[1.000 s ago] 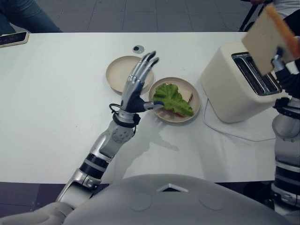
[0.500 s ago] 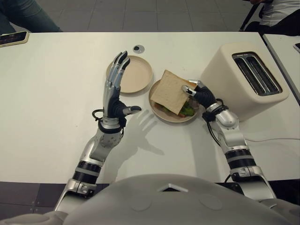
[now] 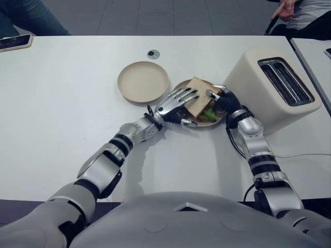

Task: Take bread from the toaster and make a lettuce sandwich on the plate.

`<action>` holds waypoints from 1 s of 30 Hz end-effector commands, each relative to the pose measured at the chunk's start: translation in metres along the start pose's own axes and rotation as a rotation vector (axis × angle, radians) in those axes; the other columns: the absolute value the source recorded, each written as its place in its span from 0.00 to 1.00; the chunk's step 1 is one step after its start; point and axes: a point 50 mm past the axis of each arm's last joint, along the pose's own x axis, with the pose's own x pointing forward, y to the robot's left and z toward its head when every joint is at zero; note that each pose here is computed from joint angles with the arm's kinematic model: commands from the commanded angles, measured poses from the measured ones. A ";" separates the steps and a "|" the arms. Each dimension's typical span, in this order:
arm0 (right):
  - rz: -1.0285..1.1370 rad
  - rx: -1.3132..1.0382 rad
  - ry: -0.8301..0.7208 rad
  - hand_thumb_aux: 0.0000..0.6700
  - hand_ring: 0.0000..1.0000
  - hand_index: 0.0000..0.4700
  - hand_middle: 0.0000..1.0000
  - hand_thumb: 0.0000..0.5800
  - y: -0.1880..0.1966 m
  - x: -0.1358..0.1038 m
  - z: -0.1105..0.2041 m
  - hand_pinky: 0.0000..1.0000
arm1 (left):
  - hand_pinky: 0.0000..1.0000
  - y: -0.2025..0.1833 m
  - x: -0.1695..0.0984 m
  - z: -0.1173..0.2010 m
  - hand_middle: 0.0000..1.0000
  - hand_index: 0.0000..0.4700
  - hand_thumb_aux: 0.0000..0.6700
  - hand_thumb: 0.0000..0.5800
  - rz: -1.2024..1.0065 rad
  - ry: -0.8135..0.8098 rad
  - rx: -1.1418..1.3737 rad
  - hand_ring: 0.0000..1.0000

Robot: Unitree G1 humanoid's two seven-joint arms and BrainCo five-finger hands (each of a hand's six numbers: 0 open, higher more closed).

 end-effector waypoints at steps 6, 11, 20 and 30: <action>-0.705 -0.463 -0.478 0.00 0.00 0.00 0.00 0.00 -0.038 -0.021 0.089 0.00 | 0.00 -0.059 -0.046 -0.004 0.00 0.31 0.31 0.53 -0.306 0.081 -0.013 0.00; -0.500 -0.334 -0.554 0.00 0.72 0.00 0.72 0.00 0.004 -0.041 0.093 0.72 | 0.01 -0.042 -0.035 0.002 0.01 0.35 0.35 0.58 -0.143 0.053 -0.076 0.01; 0.165 -0.276 -0.387 1.00 1.00 1.00 1.00 1.00 -0.013 -0.118 0.061 1.00 | 1.00 0.085 -0.082 0.083 1.00 1.00 1.00 1.00 0.427 -0.473 -0.789 1.00; 0.696 -0.430 -0.045 1.00 1.00 1.00 1.00 1.00 0.039 -0.143 -0.010 1.00 | 1.00 -0.060 -0.108 0.054 1.00 1.00 1.00 1.00 -0.370 0.038 -0.575 1.00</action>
